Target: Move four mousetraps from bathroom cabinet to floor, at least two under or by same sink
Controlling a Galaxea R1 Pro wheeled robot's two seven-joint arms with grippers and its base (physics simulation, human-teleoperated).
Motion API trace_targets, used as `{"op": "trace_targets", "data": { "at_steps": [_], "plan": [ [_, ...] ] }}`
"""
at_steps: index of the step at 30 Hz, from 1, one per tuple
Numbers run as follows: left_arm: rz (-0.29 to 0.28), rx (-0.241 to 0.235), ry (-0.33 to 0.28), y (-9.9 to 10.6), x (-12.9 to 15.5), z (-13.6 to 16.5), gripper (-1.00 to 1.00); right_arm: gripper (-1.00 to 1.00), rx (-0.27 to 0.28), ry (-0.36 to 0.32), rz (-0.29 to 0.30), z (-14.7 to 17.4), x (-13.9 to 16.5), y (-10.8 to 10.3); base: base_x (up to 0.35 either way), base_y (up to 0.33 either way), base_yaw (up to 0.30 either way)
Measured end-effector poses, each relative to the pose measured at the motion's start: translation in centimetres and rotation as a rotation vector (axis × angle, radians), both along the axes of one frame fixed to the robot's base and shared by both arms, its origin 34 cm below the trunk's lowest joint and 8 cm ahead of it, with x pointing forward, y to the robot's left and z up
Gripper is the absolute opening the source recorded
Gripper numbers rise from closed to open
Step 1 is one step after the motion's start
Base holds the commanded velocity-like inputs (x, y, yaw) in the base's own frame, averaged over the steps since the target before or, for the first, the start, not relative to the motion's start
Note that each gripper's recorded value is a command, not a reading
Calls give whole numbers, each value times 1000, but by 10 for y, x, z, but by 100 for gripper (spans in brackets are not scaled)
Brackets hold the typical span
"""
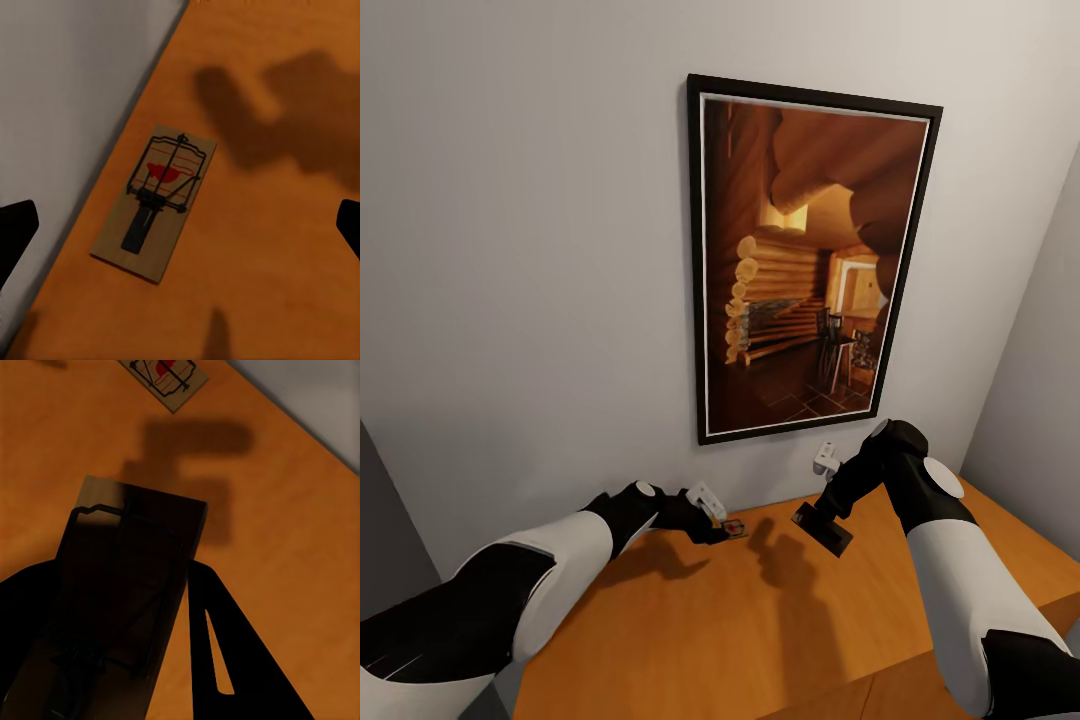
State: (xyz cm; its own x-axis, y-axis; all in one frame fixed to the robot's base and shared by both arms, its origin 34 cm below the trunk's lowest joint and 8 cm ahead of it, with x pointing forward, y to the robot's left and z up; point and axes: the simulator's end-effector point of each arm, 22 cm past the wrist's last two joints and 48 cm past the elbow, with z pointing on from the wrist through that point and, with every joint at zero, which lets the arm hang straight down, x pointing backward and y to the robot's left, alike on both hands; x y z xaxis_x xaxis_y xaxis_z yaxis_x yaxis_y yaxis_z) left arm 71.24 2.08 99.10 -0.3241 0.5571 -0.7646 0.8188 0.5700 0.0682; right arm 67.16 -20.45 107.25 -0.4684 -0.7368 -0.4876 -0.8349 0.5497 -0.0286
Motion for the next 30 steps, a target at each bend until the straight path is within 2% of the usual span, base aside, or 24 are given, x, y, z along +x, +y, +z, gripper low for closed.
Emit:
{"op": "trace_targets", "data": {
  "at_steps": [12,20,30],
  "plan": [
    [4,-15,-8,-2,3,6,100,-100,0,0,0,0,0,0,0,0,0],
    [1,-35,-64,-8,18,30,100,-100,0,0,0,0,0,0,0,0,0],
    [1,-38,-76,-9,21,36,100,-100,0,0,0,0,0,0,0,0,0]
  ]
}}
